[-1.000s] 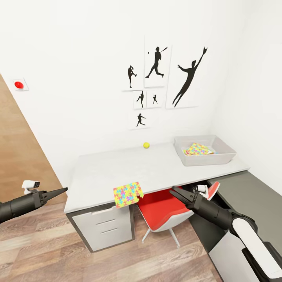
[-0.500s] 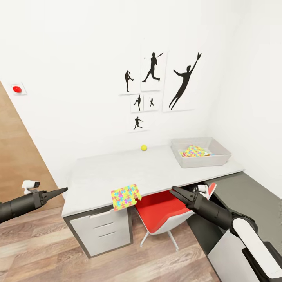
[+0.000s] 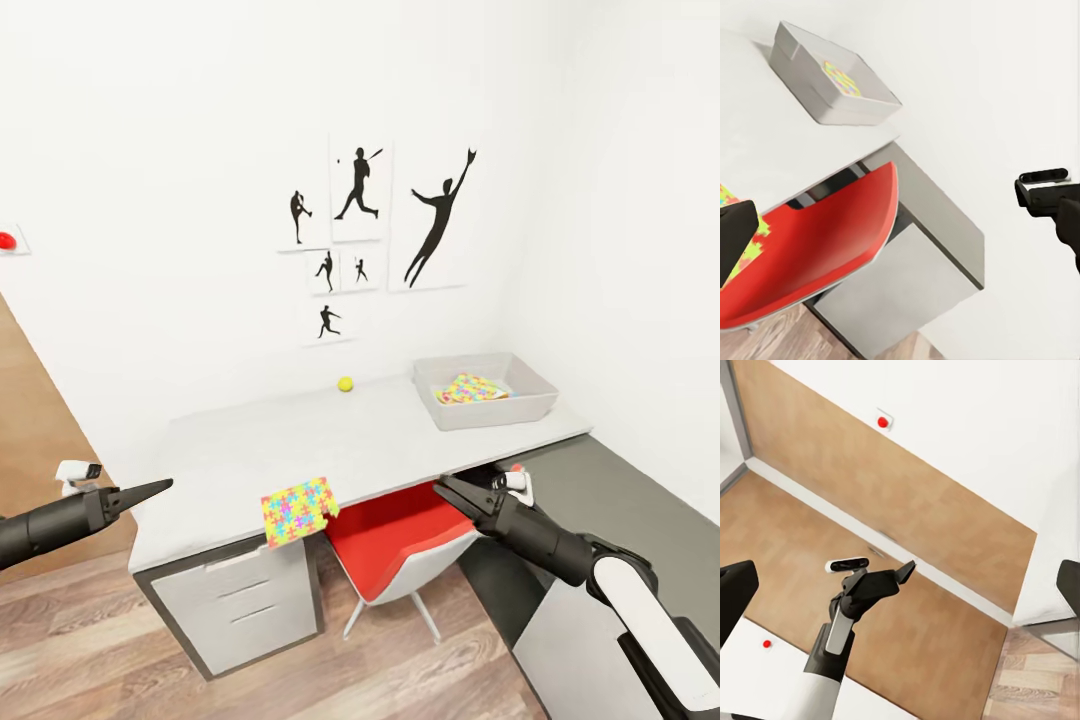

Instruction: Put all the toys in the child's room - the three board games (two on the bed and one on the table), the two jigsaw puzzles on the table, and the tennis ball on the table - inside the toy box on the table in the child's room.

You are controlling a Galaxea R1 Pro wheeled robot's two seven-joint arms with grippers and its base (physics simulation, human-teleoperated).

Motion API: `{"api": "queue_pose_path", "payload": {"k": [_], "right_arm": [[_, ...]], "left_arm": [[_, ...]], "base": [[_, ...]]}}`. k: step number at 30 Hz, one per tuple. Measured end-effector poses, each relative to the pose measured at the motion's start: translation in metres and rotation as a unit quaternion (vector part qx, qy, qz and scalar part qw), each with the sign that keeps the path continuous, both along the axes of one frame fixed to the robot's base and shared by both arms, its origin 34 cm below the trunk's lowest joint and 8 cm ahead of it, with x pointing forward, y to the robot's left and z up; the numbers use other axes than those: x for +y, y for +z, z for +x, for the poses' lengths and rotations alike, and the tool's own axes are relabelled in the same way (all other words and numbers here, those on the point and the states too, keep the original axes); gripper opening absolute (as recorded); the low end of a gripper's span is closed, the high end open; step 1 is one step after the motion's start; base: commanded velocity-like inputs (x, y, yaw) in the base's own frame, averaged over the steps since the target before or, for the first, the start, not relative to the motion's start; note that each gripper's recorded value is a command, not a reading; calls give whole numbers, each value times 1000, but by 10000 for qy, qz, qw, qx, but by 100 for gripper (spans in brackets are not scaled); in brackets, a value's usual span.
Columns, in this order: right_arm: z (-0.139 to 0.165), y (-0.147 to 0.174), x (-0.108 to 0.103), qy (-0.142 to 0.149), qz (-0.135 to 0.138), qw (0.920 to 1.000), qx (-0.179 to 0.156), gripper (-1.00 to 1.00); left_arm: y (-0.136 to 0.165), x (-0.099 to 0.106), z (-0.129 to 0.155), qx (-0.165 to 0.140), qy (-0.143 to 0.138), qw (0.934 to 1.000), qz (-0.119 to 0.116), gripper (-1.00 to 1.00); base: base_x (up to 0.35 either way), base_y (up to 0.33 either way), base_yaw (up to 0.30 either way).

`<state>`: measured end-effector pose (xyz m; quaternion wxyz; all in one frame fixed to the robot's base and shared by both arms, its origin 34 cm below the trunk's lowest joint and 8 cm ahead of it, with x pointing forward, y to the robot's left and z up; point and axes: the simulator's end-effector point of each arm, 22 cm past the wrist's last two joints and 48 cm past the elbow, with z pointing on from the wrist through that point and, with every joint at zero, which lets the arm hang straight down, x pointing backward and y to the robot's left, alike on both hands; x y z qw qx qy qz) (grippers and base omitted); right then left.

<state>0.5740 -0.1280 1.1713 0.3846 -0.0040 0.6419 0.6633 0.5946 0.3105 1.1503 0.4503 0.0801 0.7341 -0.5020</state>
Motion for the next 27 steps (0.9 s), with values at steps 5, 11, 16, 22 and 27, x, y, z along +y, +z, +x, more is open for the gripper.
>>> {"api": "queue_pose_path", "payload": {"k": [5,11,16,22,27], "right_arm": [[-2,3,0,5,-2,10000,-37,100],[-4,8,0,7,0,10000,-88,100],[-5,12,0,7,1,9999,-126,100],[-5,12,1,14,-10,9999,-132,100],[-5,9,1,-1,-90,9999,-145,100]], "left_arm": [[4,0,-1,-40,-2,10000,-2,100],[9,0,-3,-93,0,10000,-1,100],[13,0,-5,-133,-7,9999,-7,100],[17,-2,-8,-177,-81,9998,-61,100],[20,-4,-11,-226,-178,9995,-133,100]], "base": [[74,-100,-79],[189,48,-15],[242,154,-3],[151,56,-1],[34,10,0]]}}
